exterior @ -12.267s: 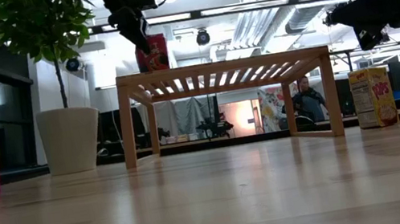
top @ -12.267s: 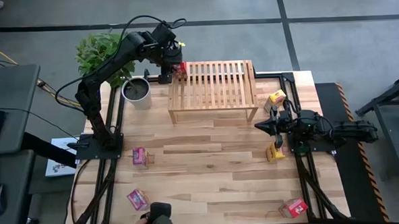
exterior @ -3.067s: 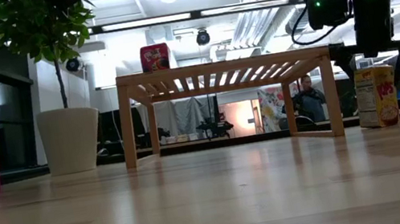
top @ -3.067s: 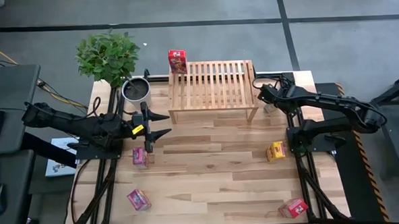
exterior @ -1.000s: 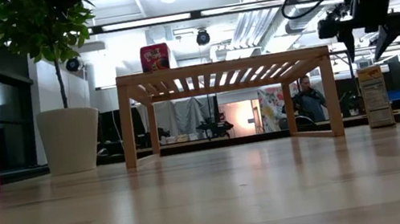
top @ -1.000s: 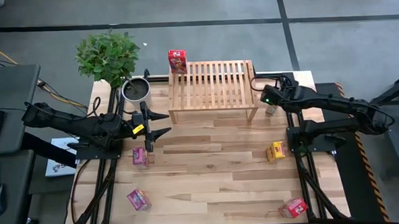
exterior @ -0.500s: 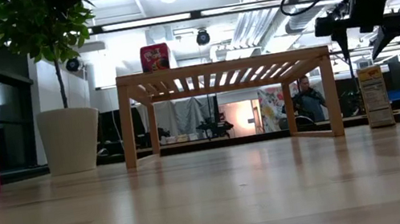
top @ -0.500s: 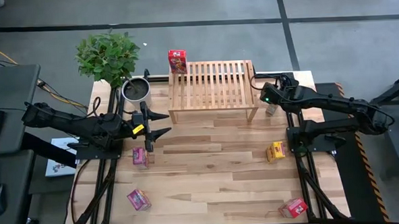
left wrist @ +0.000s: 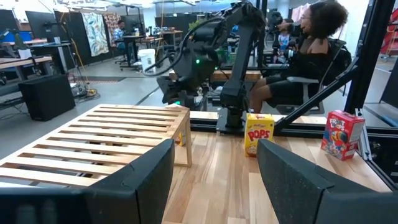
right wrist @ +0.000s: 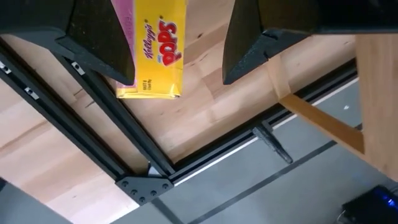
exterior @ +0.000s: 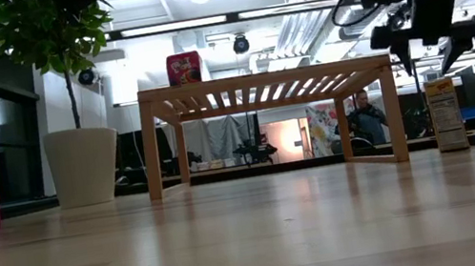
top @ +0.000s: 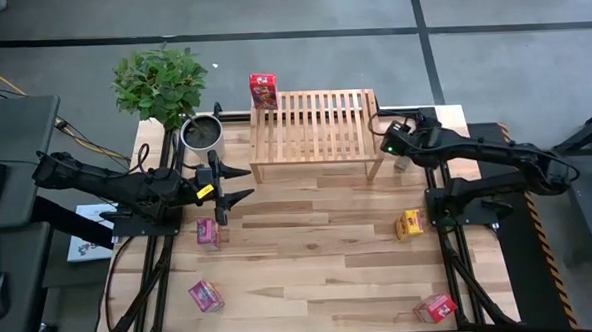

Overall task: Stack cereal on shelf
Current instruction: Put the top yellow cereal box on the shelf

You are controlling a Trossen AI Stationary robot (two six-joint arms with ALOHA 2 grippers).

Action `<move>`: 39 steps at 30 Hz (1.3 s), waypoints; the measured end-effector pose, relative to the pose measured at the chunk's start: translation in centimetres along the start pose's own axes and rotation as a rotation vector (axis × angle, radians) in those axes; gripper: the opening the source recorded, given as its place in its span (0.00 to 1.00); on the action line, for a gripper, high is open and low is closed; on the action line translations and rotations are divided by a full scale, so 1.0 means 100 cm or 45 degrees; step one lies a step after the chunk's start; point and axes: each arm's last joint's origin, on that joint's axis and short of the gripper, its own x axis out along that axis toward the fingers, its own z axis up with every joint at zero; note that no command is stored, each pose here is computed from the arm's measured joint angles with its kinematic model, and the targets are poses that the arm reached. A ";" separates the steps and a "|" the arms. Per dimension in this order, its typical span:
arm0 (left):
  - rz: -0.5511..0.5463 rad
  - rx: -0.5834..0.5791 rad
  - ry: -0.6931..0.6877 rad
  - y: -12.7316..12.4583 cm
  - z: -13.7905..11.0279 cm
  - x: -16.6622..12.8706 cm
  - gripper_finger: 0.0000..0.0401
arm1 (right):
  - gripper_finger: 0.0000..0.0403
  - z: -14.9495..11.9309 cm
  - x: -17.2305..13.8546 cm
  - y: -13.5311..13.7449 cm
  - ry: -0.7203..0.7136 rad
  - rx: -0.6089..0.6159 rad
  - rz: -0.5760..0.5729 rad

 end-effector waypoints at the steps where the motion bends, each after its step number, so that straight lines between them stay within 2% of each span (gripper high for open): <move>1: 0.000 0.000 0.000 0.000 0.000 0.000 0.54 | 0.59 -0.002 0.002 0.001 -0.017 0.002 -0.011; 7: 0.000 0.000 0.000 0.000 0.000 0.000 0.54 | 0.59 -0.014 0.007 0.005 -0.121 0.030 -0.067; 18: 0.000 0.000 0.000 0.000 0.000 0.000 0.54 | 0.59 -0.016 0.002 -0.005 -0.127 -0.098 -0.184; 34: 0.000 0.000 0.000 0.000 0.000 0.000 0.54 | 0.59 -0.017 0.002 -0.003 -0.061 -0.073 -0.174; 39: 0.000 0.000 0.000 0.000 0.000 0.000 0.54 | 0.65 -0.017 0.002 -0.002 -0.065 -0.096 -0.163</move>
